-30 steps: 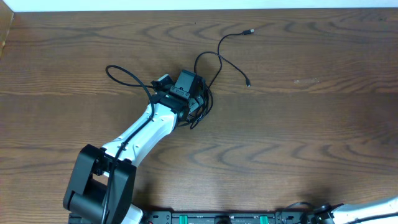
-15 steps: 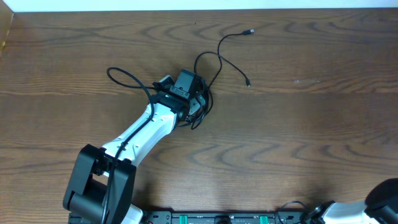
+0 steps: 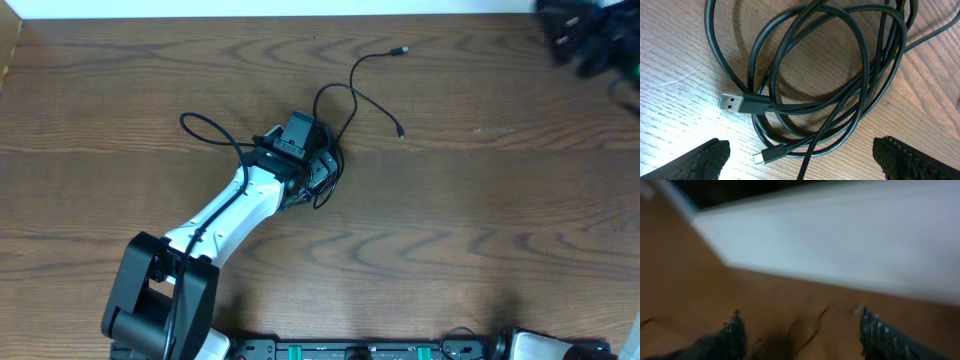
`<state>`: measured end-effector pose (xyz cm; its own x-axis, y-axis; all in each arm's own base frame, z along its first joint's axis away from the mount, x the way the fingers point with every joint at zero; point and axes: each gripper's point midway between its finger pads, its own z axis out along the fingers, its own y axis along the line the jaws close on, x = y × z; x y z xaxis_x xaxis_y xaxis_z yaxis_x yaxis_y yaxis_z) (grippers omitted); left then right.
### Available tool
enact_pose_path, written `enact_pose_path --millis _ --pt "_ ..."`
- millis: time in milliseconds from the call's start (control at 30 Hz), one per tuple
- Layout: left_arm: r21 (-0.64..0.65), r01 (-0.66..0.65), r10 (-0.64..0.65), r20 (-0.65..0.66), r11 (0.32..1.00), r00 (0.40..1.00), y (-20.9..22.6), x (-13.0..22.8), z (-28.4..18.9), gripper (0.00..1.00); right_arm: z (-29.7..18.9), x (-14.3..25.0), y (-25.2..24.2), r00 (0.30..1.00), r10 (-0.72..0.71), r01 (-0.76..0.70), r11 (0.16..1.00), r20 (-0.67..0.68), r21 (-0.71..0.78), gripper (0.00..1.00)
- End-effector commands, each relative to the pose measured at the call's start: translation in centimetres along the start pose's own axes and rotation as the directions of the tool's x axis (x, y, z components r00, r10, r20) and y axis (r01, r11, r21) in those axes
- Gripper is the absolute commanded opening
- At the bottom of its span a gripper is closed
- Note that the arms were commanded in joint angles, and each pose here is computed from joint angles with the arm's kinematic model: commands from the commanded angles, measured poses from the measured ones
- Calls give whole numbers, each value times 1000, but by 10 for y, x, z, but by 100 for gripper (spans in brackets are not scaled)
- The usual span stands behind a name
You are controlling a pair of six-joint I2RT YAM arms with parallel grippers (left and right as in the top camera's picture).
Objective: Untangle cables
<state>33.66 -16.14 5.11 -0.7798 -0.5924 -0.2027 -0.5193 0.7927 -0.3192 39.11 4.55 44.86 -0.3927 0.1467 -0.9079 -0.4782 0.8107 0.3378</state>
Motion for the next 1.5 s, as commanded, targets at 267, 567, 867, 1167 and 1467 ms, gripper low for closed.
enact_pose_path --millis 267,567,867,1167,1467 --pt "1 17 -17 -7 1000 1000 0 0 1 98 57 129 62 888 150 -110 987 -436 116 68" --pt "1 17 -17 -7 1000 1000 0 0 1 98 60 157 87 851 148 -62 981 -504 185 70" --pt "1 17 -17 -7 1000 1000 0 0 1 98 61 201 78 776 248 -108 958 -581 264 79" --pt "1 17 -17 -7 1000 1000 0 0 1 98 62 260 47 692 397 -137 892 -603 430 99" --pt "1 17 -17 -7 1000 1000 0 0 1 98 69 305 33 649 460 -164 862 -606 479 99"
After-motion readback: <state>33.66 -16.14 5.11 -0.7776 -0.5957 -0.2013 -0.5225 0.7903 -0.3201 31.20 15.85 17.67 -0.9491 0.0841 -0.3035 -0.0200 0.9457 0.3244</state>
